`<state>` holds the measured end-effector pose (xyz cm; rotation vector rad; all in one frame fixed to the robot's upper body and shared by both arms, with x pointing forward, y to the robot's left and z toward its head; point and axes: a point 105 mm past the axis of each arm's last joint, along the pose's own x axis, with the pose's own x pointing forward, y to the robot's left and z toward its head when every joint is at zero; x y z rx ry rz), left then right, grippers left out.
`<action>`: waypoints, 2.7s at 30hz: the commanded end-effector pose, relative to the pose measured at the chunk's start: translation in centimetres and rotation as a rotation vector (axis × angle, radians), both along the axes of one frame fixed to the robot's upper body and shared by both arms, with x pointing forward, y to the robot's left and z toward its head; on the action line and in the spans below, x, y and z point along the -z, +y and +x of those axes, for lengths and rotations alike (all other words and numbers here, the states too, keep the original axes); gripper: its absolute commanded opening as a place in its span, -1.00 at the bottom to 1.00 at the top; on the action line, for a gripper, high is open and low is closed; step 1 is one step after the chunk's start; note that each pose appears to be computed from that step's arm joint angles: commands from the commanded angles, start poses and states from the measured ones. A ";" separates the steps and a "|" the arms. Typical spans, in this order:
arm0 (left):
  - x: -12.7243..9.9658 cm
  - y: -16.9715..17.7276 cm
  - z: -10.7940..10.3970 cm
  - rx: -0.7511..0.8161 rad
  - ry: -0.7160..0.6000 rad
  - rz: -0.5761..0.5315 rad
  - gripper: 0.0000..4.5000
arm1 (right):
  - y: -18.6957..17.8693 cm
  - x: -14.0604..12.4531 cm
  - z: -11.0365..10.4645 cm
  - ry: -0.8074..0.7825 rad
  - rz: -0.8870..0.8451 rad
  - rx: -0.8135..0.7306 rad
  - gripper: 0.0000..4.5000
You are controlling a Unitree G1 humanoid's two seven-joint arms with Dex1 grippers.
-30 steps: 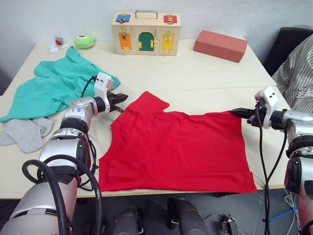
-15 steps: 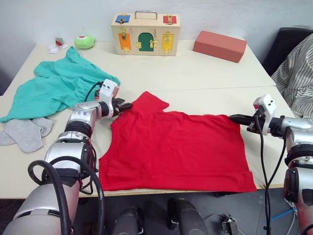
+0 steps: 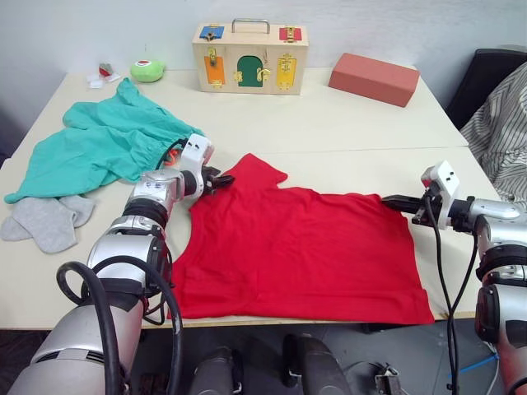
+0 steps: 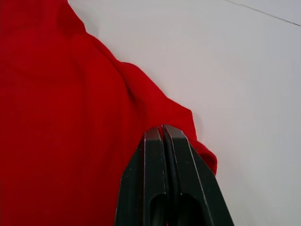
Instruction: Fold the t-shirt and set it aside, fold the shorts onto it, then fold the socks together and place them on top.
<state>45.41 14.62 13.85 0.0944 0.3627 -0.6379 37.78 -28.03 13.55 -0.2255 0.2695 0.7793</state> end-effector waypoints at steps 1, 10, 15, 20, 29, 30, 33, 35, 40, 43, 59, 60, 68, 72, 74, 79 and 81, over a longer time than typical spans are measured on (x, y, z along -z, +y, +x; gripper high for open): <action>-0.7 0.0 0.2 0.015 -0.036 0.016 -0.46 | -0.1 -1.2 0.1 -0.053 0.003 -0.007 -1.00; -1.6 0.9 0.1 0.019 -0.104 -0.032 -0.99 | 0.0 -1.2 0.1 -0.055 0.004 -0.008 -1.00; -2.6 2.0 -0.2 0.054 -0.192 -0.040 -0.99 | -0.1 -1.7 0.0 -0.076 0.013 -0.012 -1.00; -3.0 2.4 -0.6 0.089 -0.221 -0.047 -0.99 | -0.7 -2.3 -0.1 -0.115 0.008 0.002 -1.00; -4.5 3.0 -1.5 0.159 -0.303 -0.090 -0.99 | -2.1 -3.6 -1.1 -0.164 0.033 0.010 -1.00; -4.5 3.1 -1.6 0.166 -0.310 -0.089 -0.99 | -2.2 -3.7 -1.2 -0.166 0.037 0.009 -1.00; -4.3 3.2 -2.0 0.184 -0.316 -0.091 -0.99 | -2.4 -3.6 -1.5 -0.171 0.047 0.012 -1.00; -3.9 3.3 -2.3 0.201 -0.319 -0.079 -0.99 | -2.5 -3.4 -1.8 -0.171 0.053 0.017 -1.00; -3.8 3.9 -2.9 0.210 -0.348 -0.085 -0.99 | -3.1 -3.3 -2.6 -0.188 0.076 0.030 -1.00; -3.5 4.3 -3.5 0.226 -0.369 -0.087 -0.99 | -3.6 -2.5 -3.5 -0.172 0.077 0.036 -1.00; 0.7 4.6 -7.5 0.258 -0.308 -0.049 -0.99 | -3.1 2.9 -4.9 -0.085 0.003 0.094 -1.00; 0.8 4.7 -7.7 0.252 -0.299 -0.060 -1.00 | -3.1 2.8 -5.0 -0.077 0.025 0.097 -0.92; -0.2 6.1 -9.2 0.270 -0.127 -0.096 -0.01 | -3.4 0.6 -7.7 -0.161 -0.046 0.043 0.21; -1.9 7.1 -8.6 0.257 -0.064 -0.108 0.54 | -2.9 -1.1 -9.2 -0.237 -0.099 0.018 0.81; -2.7 7.0 -7.5 0.228 -0.039 -0.128 0.84 | -2.0 -2.0 -9.6 -0.267 -0.100 -0.001 1.00; -3.2 4.4 -3.8 0.159 0.084 -0.171 0.98 | 1.6 -4.7 -9.6 -0.390 -0.111 -0.091 1.00; -2.5 3.5 -3.1 0.145 0.120 -0.136 0.98 | 2.7 -5.4 -9.5 -0.420 -0.111 -0.118 1.00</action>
